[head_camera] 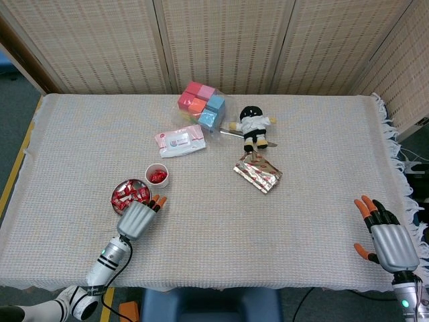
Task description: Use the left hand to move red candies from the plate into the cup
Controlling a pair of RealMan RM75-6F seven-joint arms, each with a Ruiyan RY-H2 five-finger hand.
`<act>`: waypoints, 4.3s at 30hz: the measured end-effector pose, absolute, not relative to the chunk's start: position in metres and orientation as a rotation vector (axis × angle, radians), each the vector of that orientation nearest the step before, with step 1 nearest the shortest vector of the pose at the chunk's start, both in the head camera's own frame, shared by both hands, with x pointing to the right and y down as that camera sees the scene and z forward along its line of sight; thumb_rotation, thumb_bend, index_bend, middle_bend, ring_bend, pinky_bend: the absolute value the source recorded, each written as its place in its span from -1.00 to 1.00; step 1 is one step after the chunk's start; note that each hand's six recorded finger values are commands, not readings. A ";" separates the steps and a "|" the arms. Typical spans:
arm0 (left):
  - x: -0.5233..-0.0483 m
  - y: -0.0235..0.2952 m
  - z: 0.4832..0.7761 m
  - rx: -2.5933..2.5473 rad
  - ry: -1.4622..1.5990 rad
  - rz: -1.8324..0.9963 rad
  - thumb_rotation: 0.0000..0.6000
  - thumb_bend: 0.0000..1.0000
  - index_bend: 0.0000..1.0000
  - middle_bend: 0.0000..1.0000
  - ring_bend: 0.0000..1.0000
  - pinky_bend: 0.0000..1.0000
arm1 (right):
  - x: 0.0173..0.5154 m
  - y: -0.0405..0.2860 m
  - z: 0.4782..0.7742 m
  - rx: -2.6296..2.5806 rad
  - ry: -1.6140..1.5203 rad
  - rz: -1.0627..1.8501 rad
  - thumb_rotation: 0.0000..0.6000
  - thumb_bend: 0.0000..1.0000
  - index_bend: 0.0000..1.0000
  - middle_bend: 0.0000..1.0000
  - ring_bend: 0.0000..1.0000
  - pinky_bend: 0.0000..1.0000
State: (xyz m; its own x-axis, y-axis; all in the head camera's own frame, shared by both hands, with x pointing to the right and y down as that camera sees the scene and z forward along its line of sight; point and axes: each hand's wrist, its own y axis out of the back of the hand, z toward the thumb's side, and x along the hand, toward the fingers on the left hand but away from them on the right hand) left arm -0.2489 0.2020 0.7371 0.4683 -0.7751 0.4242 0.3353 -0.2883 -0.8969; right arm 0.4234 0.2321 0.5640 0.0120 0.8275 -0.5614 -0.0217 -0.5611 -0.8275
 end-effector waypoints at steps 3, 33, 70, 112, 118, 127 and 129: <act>-0.249 0.201 0.739 -1.489 0.396 -1.143 1.00 -0.14 -0.61 -0.43 0.43 1.00 | 0.424 0.232 0.563 -1.627 -0.840 1.624 1.00 -0.73 -1.00 -1.00 -1.00 -0.62; -0.249 0.209 0.748 -1.464 0.345 -1.158 1.00 -0.14 -0.23 -0.07 0.51 1.00 | 0.423 0.231 0.563 -1.632 -0.848 1.606 1.00 -0.73 -1.00 -1.00 -1.00 -0.61; -0.246 0.120 0.696 -1.708 0.751 -1.139 1.00 -0.14 -0.12 -0.07 0.53 1.00 | 0.420 0.233 0.563 -1.623 -0.838 1.603 1.00 -0.73 -1.00 -1.00 -1.00 -0.59; -0.287 0.143 0.675 -1.665 0.760 -1.146 1.00 -0.16 -0.51 -0.40 0.52 1.00 | 0.420 0.235 0.559 -1.624 -0.848 1.589 1.00 -0.73 -1.00 -1.00 -1.00 -0.58; -0.311 0.172 0.687 -1.680 0.693 -1.216 1.00 -0.15 -0.50 -0.38 0.52 1.00 | 0.415 0.237 0.559 -1.639 -0.833 1.573 1.00 -0.73 -1.00 -1.00 -1.00 -0.58; -0.318 0.187 0.726 -1.685 0.590 -1.335 1.00 -0.17 -0.51 -0.39 0.52 1.00 | 0.415 0.237 0.558 -1.643 -0.832 1.572 1.00 -0.73 -1.00 -1.00 -1.00 -0.58; -0.316 0.189 0.733 -1.681 0.573 -1.343 1.00 -0.17 -0.51 -0.39 0.52 1.00 | 0.416 0.237 0.558 -1.640 -0.835 1.573 1.00 -0.73 -1.00 -1.00 -1.00 -0.58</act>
